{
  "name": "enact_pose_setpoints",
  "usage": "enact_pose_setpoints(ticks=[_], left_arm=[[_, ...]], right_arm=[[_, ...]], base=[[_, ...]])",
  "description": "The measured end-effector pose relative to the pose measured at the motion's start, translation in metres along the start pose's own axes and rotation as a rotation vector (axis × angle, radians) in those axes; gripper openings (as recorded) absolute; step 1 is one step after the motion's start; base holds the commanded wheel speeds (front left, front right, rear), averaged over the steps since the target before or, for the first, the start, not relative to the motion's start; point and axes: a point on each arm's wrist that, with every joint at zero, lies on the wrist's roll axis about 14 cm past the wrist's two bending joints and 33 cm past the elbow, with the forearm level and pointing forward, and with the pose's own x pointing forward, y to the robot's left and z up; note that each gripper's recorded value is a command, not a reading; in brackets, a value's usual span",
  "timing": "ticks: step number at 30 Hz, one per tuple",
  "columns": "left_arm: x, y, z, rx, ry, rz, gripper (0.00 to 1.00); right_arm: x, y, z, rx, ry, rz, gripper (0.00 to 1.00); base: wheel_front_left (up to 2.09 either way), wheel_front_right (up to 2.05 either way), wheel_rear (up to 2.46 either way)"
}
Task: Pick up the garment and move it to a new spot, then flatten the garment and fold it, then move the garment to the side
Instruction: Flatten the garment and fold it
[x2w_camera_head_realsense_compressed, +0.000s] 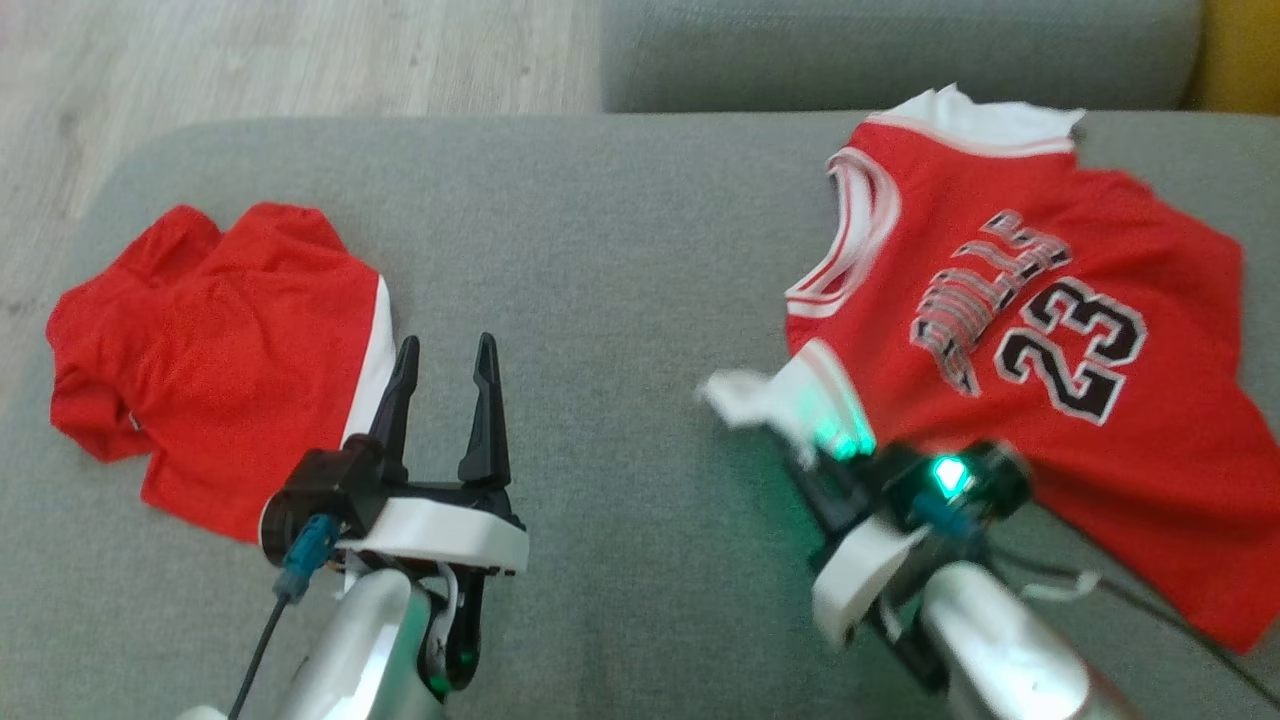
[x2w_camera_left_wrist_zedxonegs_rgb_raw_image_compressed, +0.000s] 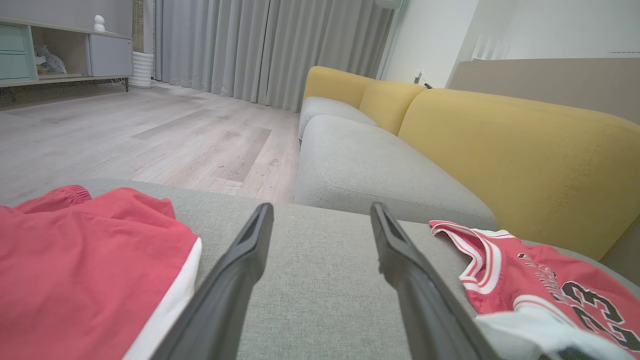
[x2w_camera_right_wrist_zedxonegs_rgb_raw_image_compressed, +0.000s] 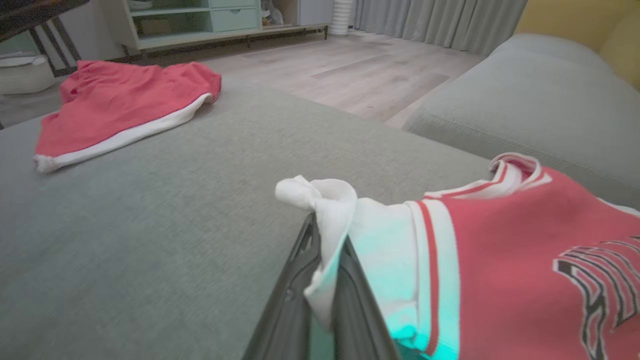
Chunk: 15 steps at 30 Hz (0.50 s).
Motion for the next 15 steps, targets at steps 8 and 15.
enact_pose_setpoints(ticks=[8, 15], left_arm=[[-0.010, -0.007, 0.003, -0.003, -0.008, -0.017, 1.00], [-0.012, -0.007, 0.003, -0.002, -0.010, -0.016, 1.00]], right_arm=[[-0.017, 0.042, -0.019, -0.002, 0.068, 0.091, 1.00], [-0.023, 0.066, -0.026, 0.039, 0.086, 0.151, 1.00]], base=[[0.00, 0.00, 0.00], [0.00, 0.00, 0.00]])
